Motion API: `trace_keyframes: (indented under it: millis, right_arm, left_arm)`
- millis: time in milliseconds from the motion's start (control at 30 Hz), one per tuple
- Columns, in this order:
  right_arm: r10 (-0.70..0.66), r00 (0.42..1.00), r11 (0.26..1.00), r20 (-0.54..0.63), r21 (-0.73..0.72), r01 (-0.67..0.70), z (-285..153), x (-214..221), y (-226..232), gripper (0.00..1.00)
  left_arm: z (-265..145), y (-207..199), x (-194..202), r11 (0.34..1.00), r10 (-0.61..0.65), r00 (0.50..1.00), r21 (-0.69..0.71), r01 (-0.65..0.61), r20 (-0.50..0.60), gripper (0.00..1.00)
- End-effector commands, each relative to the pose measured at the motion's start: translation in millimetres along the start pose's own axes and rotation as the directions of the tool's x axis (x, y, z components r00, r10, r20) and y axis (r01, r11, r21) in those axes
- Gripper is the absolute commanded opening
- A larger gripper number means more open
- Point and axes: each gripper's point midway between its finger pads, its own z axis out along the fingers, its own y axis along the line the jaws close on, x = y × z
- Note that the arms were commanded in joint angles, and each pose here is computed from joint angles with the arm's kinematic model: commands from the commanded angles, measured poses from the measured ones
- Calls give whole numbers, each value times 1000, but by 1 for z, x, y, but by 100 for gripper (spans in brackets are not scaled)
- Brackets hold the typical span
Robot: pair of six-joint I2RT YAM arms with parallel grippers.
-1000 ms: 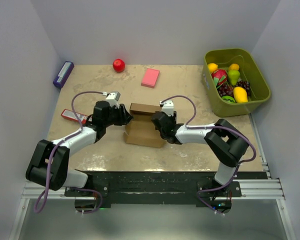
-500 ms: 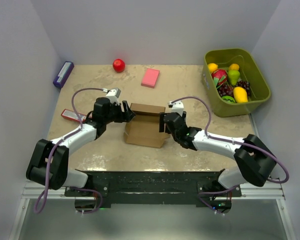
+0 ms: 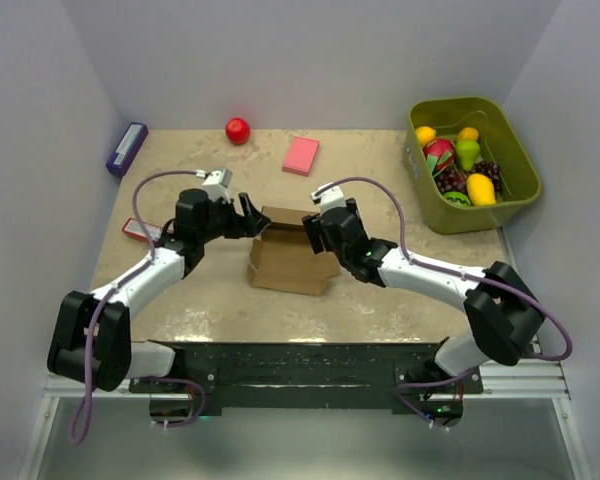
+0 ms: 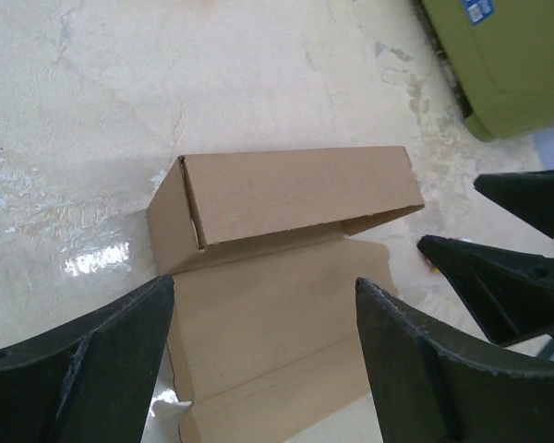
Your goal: Fold the paper box
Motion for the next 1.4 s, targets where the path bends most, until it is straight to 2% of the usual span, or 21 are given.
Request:
trace_keyframes:
  millis: [0,100,133,167,333,567,600,833,867,900,1000,1167,1200,1233,1367]
  right_arm:
    - [-176,973,981,150,-60,187,-5,-50,13,79]
    - [-258,951,956,171,-95,276,4,-57,29,76]
    - [-287,945,948,159,-97,304,10,-52,34,76]
    - [-320,934,937,160,-92,337,13,-52,36,75]
    - [-412,892,897,185,-90,433,23,-59,57,75]
    - [-544,828,834,134,-24,551,41,-46,70,73]
    - [-554,825,831,112,23,556,46,-45,68,72]
    - [-604,796,793,46,141,593,58,-42,60,48]
    - [-612,790,785,39,146,602,59,-41,59,38]
    - [-616,787,781,31,150,606,59,-40,58,33]
    - [-603,798,791,20,147,594,57,-40,57,19]
    - [-548,837,834,20,96,544,54,-46,63,14]
    - [-548,836,834,-10,75,547,54,-41,61,14]
    - [-517,856,854,1,69,516,53,-52,62,13]
    - [-360,930,933,-79,-32,359,53,-45,56,13]
  left_arm:
    - [-29,-15,-23,987,-88,996,134,85,19,84]
    - [-48,-6,-49,994,-48,998,104,43,47,84]
    - [-54,4,-44,996,-61,998,58,61,2,84]
    - [-59,4,-60,999,7,1000,46,-8,25,85]
    - [-72,39,-75,989,88,995,-126,-82,40,86]
    - [-71,45,-66,991,82,996,-114,-77,35,88]
    - [-72,45,-66,990,81,996,-116,-76,36,87]
    - [-79,51,-71,983,103,993,-162,-92,61,88]
    - [-80,51,-71,982,104,993,-163,-92,62,88]
    - [-80,51,-72,982,106,992,-166,-94,64,88]
    - [-82,51,-74,981,108,992,-169,-95,71,88]
    - [-90,46,-88,977,143,983,-178,-121,114,88]
    - [-92,46,-94,973,154,980,-194,-127,128,88]
    - [-95,45,-98,970,163,977,-203,-133,139,88]
    - [-110,32,-130,960,209,957,-227,-161,203,88]
